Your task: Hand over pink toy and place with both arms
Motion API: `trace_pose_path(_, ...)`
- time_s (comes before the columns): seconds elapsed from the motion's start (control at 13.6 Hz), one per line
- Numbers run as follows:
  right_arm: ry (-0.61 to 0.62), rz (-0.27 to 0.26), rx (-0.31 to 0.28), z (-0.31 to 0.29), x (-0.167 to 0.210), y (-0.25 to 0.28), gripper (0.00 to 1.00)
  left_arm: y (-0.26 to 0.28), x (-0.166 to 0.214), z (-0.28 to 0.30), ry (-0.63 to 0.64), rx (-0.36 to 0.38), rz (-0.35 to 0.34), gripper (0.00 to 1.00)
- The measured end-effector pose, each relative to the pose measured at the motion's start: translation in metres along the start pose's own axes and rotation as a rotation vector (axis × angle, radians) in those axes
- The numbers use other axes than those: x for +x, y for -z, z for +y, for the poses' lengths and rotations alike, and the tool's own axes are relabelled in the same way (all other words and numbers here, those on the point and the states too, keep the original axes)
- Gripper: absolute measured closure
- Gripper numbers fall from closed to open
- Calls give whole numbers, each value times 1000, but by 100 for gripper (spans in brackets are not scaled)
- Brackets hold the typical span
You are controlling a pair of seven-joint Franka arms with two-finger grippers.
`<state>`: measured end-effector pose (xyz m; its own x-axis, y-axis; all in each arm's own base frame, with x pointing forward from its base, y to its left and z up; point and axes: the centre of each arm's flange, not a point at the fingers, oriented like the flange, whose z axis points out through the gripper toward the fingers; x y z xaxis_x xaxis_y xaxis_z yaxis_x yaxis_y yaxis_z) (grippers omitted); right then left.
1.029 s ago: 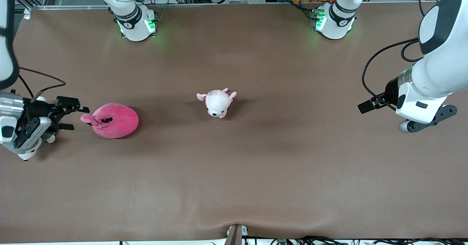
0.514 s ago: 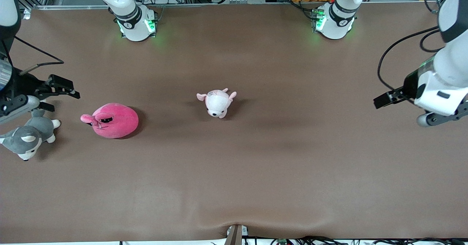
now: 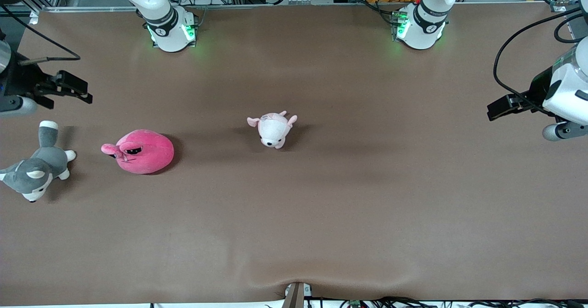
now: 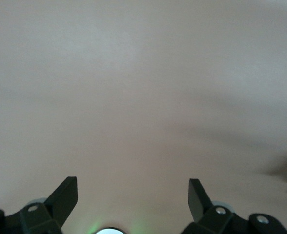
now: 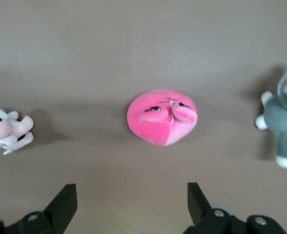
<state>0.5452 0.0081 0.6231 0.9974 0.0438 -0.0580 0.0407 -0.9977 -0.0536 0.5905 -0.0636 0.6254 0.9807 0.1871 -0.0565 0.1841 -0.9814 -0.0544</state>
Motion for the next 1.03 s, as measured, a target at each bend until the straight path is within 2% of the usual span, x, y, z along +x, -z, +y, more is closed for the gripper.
trace_pose_path(0.15, -57, -9, -6, 7, -8, 7, 0, 6, -3, -15, -8, -23, -2, 0)
trace_pose_path(0.37, -151, -34, -7, 14, -16, 10, 0, 10, -20, -34, -26, -9, -6, 0)
trace_pose_path(0.66, -174, -3, -20, 15, -17, 17, 0, 9, -54, -43, -28, 2, 1, 0)
trace_pose_path(1.03, -176, 18, -39, 17, -15, 19, 0, 11, -55, -46, -74, -1, 17, 0)
